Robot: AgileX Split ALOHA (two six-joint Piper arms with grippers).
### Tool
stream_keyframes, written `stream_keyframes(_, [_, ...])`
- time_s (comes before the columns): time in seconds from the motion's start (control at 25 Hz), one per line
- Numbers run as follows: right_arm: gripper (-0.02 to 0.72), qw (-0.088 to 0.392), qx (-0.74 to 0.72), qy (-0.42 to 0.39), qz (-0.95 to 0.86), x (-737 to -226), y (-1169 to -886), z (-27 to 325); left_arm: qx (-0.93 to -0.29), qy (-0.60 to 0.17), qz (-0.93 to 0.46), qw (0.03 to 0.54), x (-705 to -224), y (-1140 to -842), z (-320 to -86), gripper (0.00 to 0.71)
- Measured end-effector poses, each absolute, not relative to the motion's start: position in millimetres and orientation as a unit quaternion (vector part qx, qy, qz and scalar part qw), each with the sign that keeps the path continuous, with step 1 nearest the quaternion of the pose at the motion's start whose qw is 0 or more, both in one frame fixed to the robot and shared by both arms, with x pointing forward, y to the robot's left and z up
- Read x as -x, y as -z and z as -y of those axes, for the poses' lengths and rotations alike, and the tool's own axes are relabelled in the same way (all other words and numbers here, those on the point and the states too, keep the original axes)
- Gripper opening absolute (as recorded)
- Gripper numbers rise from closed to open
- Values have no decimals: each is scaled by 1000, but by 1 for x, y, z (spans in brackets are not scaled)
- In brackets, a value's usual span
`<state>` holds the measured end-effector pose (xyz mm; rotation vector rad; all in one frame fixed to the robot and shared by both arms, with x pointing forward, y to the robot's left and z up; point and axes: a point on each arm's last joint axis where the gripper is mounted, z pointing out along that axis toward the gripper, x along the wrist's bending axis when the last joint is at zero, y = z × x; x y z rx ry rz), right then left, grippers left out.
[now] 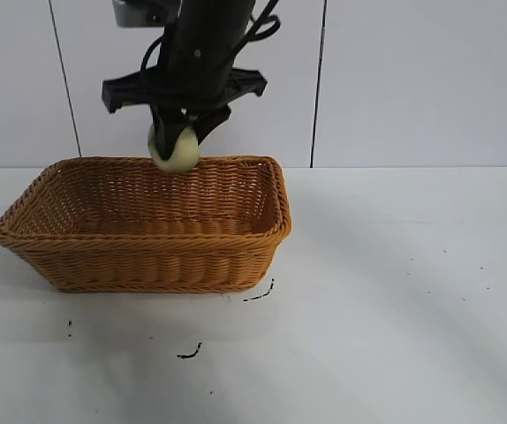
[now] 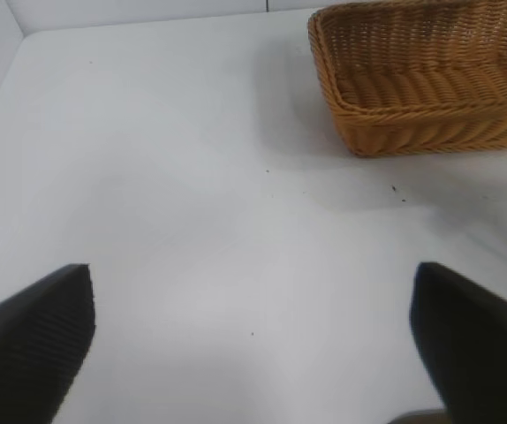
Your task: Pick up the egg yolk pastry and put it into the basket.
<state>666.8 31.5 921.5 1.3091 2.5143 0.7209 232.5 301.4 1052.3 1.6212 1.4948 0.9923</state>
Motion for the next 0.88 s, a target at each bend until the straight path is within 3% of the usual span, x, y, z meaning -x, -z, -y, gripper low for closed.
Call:
stream_keyframes(0.12, [312, 108, -445, -246, -854, -668, -916, -32, -627, -384, -578, 354, -233, -1052, -301, 697])
stream_keyframes(0.4, [621, 116, -439, -237, -859, -665, -937, -28, -627, -384, -578, 354, -233, -1052, -301, 697])
stream_keyframes(0.68, [656, 128, -446, -241, -852, -659, -1018, -5, -627, -384, -578, 354, -233, -1052, -301, 697])
stream_keyframes(0.88, [656, 144, -487, -232, -829, -682, -1040, 44, -627, -384, -578, 354, -233, -1052, -301, 697])
